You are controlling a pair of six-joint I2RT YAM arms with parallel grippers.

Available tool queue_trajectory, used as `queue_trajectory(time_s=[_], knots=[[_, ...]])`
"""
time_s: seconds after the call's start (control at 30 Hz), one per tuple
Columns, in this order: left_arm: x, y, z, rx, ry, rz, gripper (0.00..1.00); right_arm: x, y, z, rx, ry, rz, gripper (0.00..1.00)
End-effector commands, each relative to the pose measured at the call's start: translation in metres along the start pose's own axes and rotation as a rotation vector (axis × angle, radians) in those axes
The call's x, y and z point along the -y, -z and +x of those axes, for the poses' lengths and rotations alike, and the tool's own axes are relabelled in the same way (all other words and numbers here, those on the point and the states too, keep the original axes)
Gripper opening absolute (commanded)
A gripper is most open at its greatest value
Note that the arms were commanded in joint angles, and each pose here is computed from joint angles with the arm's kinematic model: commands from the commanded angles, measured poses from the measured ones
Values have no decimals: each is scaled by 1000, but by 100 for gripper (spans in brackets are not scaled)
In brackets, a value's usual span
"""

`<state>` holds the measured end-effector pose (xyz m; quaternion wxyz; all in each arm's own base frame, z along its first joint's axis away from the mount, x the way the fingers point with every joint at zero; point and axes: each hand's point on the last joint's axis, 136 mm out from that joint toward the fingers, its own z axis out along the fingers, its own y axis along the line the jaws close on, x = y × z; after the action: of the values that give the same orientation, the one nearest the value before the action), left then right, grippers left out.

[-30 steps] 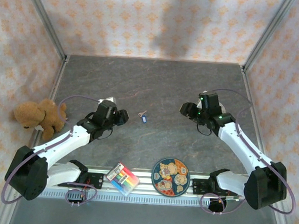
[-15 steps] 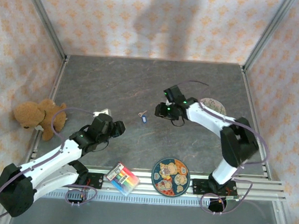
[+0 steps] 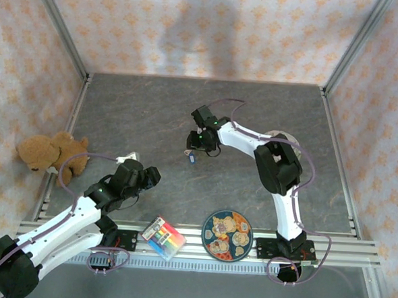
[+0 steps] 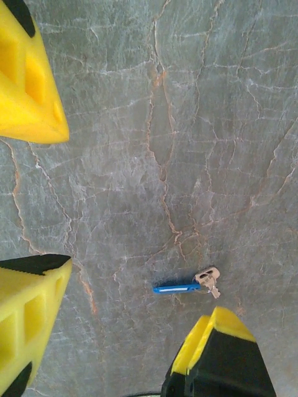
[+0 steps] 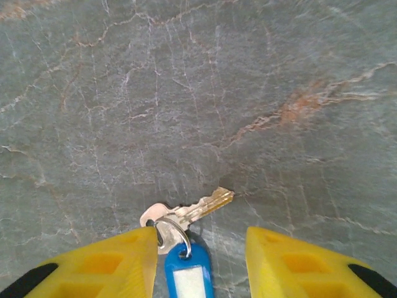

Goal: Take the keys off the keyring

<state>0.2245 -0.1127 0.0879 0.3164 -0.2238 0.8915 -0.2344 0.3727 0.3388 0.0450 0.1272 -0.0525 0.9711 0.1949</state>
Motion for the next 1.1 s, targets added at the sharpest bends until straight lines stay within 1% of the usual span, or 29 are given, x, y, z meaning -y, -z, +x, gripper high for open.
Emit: queue_trajectory(time_s=[0.0, 0.1, 0.33, 0.7, 0.8, 0.9, 0.97, 1.07], knots=[[-12, -1, 5, 1, 7, -39, 51, -5, -6, 9, -43, 25, 21, 39], [-13, -2, 6, 1, 14, -39, 51, -7, -9, 10, -52, 30, 13, 39], [-18, -5, 11, -6, 35, -42, 51, -15, -16, 13, -76, 34, -9, 33], [-23, -6, 13, -4, 47, -43, 51, -24, -13, 14, -69, 35, -38, 19], [-24, -7, 15, -7, 51, -43, 51, -28, -13, 15, -70, 43, -47, 11], [-25, -7, 16, -10, 55, -44, 51, -29, -14, 15, -66, 41, -42, 8], [-25, -7, 16, -12, 55, -43, 51, -28, -14, 14, -64, 37, -37, 3], [-25, -7, 16, -9, 53, -44, 51, -29, -13, 13, -58, 39, -36, 2]])
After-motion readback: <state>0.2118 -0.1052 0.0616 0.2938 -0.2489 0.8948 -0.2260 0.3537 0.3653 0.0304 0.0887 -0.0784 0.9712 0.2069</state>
